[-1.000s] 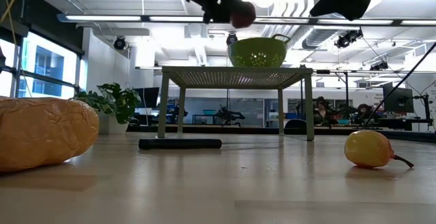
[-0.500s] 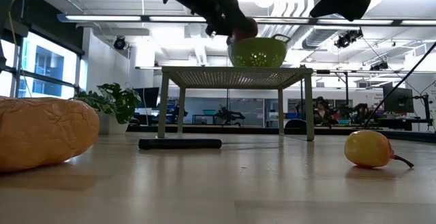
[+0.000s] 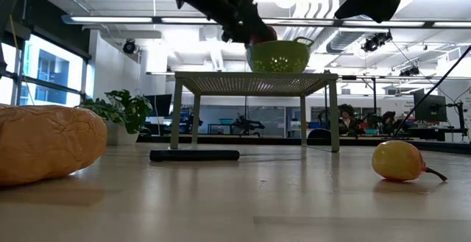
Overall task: Pick & Place Fruit
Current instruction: Put the red apple into the green strainer bowl on the shelf, then put the orange peach into the green strainer bowl on the shelf
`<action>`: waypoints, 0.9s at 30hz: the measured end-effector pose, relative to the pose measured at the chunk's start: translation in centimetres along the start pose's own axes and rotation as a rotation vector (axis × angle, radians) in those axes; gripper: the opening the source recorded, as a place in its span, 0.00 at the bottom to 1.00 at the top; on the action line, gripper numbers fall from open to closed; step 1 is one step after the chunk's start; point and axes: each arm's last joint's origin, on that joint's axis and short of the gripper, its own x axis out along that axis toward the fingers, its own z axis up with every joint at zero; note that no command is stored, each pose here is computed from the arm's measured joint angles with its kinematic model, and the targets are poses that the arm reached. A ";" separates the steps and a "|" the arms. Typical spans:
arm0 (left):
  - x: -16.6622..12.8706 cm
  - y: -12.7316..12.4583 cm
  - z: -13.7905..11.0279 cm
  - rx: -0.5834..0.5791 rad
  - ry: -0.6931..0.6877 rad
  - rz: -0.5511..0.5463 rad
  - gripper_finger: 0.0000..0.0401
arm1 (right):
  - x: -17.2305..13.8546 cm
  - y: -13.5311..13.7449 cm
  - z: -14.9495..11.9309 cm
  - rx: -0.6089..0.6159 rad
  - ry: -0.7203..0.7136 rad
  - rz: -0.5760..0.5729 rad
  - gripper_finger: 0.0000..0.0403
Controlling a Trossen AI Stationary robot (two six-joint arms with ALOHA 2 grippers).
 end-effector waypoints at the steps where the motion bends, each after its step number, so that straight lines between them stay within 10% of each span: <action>1: 0.1 -0.1 0.0 0.002 -0.004 0.000 0.71 | 0.0 0.0 0.0 0.000 0.000 0.000 0.48; 27: -3.7 -0.2 1.8 0.012 -0.011 -0.003 0.72 | 0.0 0.2 0.0 0.014 0.023 0.049 0.48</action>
